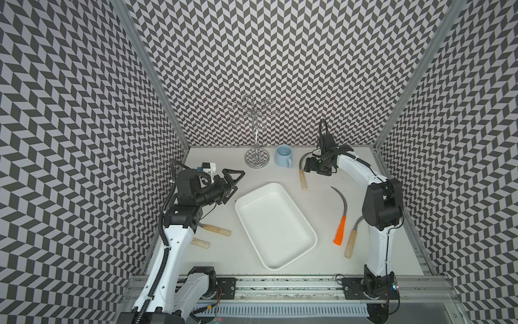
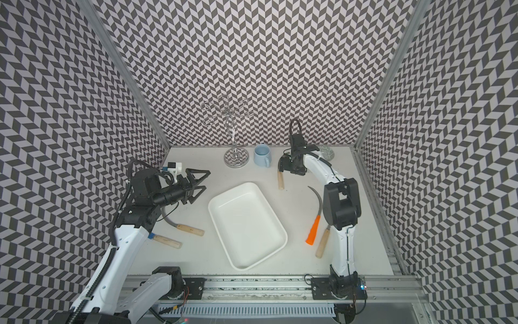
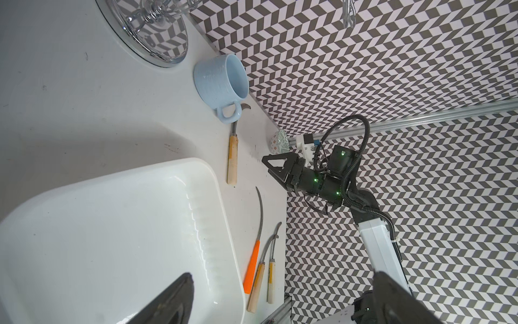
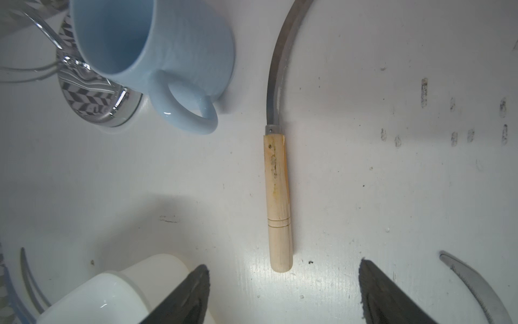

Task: Put small sickles into storage boxes
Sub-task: Pick up the sickle at the center of the board, then place the sickle in the storage box.

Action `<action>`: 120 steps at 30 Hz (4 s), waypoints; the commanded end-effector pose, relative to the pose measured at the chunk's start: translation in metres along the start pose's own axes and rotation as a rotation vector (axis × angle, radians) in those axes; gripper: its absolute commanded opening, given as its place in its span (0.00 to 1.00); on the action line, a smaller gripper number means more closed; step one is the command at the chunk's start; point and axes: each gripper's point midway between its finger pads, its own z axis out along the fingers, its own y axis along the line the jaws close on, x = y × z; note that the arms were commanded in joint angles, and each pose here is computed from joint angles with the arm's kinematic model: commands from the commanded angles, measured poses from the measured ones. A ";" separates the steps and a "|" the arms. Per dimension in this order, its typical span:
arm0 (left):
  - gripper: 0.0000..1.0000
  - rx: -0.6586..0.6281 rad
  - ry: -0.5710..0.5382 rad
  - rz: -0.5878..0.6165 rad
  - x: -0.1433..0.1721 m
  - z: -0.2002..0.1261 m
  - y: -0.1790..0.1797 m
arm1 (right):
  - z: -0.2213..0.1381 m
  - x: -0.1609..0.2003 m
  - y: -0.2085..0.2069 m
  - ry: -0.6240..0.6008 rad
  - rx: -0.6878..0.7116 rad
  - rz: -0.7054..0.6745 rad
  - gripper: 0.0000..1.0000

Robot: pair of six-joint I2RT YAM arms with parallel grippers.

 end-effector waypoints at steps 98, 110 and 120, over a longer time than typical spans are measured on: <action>0.99 0.051 0.147 -0.091 0.024 0.025 0.000 | -0.120 0.116 0.099 0.060 0.124 -0.271 0.00; 1.00 -0.016 0.119 -0.243 0.040 0.006 0.048 | -0.114 0.218 0.170 0.155 0.011 -0.395 0.00; 0.99 -0.079 0.024 -0.283 0.033 -0.015 0.068 | -0.100 0.276 0.197 0.218 -0.049 -0.470 0.00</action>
